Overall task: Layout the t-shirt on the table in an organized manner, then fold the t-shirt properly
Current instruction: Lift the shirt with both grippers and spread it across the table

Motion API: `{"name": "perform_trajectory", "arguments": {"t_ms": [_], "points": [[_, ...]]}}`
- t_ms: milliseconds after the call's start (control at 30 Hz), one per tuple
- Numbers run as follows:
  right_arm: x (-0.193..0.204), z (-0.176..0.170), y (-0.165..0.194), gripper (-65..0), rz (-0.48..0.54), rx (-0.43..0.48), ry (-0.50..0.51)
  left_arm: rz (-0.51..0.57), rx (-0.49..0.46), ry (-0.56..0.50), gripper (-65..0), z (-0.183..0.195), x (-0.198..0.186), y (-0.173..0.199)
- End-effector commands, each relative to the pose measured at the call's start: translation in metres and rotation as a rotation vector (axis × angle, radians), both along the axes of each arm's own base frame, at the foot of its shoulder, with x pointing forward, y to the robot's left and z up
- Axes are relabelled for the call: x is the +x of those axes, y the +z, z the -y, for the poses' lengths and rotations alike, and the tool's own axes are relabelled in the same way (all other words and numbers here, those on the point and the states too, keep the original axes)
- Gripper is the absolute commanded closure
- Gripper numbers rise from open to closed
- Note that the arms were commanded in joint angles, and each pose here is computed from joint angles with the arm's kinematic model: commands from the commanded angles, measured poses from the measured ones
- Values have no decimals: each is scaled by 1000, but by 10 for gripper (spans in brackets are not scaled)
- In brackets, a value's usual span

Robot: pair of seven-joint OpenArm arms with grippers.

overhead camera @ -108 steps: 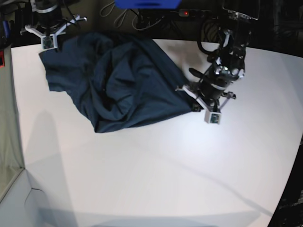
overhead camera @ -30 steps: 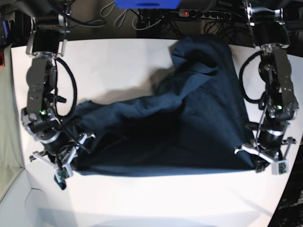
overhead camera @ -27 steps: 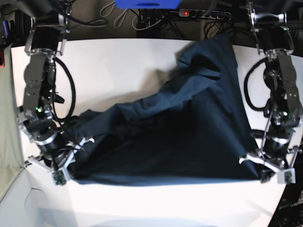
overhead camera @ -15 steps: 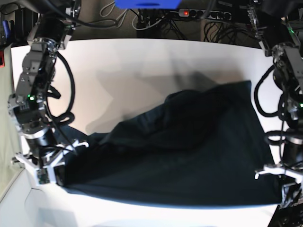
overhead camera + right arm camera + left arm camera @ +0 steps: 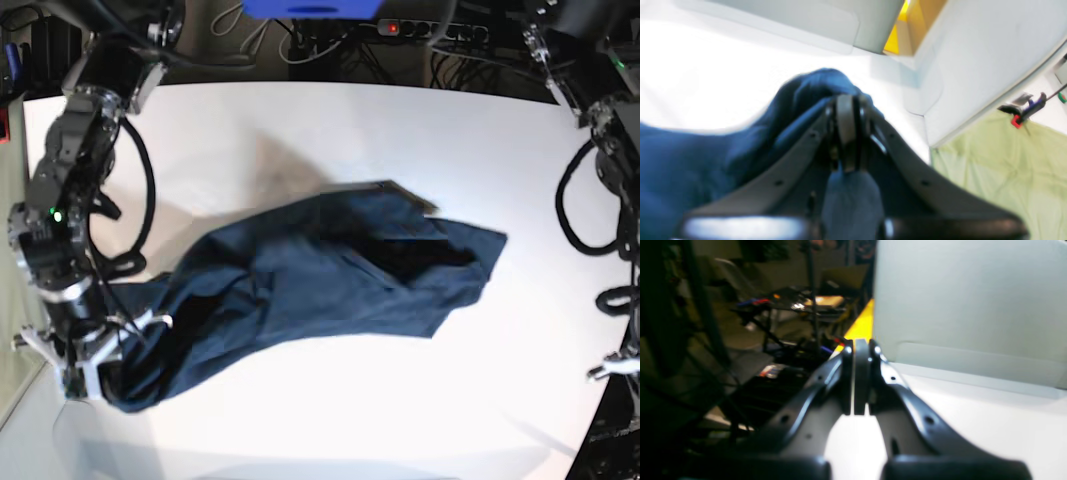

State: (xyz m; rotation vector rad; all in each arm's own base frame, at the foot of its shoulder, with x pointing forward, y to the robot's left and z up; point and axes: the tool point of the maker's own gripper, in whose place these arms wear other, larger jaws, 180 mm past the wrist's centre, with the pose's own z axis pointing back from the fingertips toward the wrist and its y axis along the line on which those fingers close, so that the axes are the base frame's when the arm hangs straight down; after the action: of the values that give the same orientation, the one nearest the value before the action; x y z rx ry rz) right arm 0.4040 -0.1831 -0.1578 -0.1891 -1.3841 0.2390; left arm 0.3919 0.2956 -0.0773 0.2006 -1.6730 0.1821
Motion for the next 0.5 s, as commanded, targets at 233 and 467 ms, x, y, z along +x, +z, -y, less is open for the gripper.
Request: {"name": "perform_trajectory", "arguments": {"t_ms": [233,467], "points": [[73,-4,-12,0,-66,86,41,-56,-48,-46,-5,3,58,-11],[126,28,-48,0,-135,149,6,-199,-64,-102,-10,25,77,-64]]}}
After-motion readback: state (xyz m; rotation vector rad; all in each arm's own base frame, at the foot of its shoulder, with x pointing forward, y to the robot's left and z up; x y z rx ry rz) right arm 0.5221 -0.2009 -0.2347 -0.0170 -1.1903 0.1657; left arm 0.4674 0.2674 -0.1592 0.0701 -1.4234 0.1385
